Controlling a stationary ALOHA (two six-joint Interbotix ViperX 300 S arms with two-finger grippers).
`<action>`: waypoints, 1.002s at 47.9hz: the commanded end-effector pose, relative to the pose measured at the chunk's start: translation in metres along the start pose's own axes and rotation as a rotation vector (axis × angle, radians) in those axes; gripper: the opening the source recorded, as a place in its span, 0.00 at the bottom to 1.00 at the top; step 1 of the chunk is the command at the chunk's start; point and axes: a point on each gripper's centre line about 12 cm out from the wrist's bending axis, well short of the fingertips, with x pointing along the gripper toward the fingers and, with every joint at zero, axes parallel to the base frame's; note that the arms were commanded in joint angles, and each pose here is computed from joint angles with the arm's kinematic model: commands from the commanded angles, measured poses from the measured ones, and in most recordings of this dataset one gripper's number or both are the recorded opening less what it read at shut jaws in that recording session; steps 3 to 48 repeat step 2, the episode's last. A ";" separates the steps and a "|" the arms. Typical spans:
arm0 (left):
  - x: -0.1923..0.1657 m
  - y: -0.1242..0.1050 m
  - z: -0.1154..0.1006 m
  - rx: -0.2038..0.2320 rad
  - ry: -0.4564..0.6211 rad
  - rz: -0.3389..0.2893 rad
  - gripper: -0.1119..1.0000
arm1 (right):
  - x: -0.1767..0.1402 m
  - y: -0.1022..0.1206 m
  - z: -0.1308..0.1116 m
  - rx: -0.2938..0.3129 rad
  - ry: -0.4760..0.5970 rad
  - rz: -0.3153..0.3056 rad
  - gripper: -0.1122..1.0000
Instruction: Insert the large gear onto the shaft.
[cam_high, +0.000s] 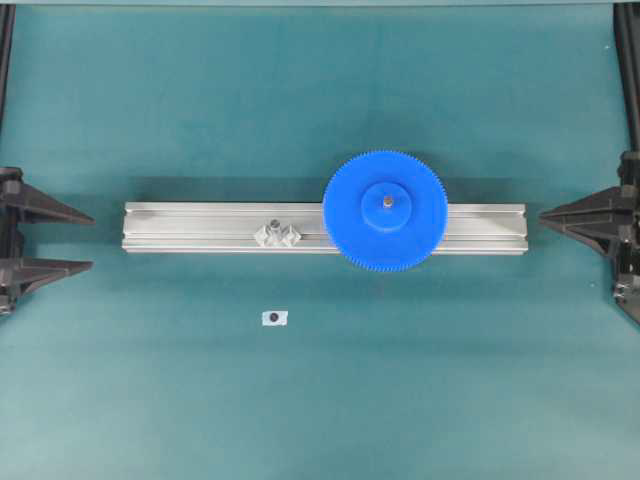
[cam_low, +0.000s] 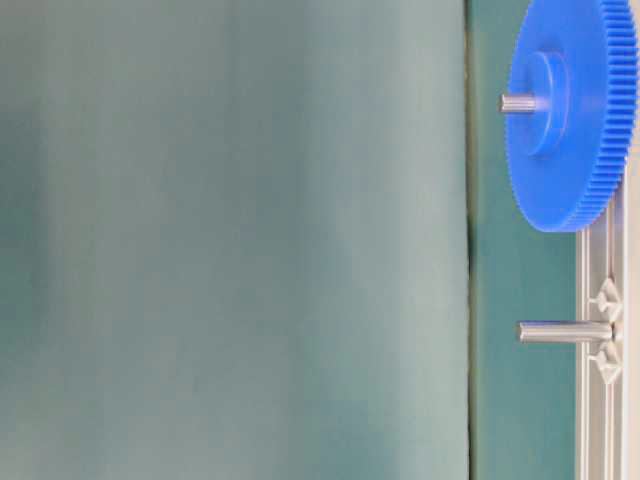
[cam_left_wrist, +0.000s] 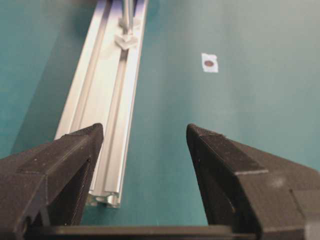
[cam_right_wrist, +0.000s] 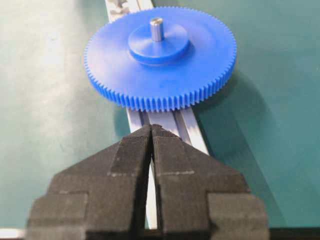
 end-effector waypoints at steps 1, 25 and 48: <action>0.001 -0.001 0.003 0.004 -0.003 -0.004 0.74 | 0.000 0.000 0.000 0.007 -0.017 -0.001 0.19; 0.001 -0.001 0.003 0.002 -0.001 -0.003 0.74 | 0.000 0.000 0.000 0.007 -0.017 -0.001 0.19; 0.001 -0.001 0.003 0.002 -0.001 -0.003 0.74 | 0.000 0.000 0.000 0.007 -0.017 -0.001 0.19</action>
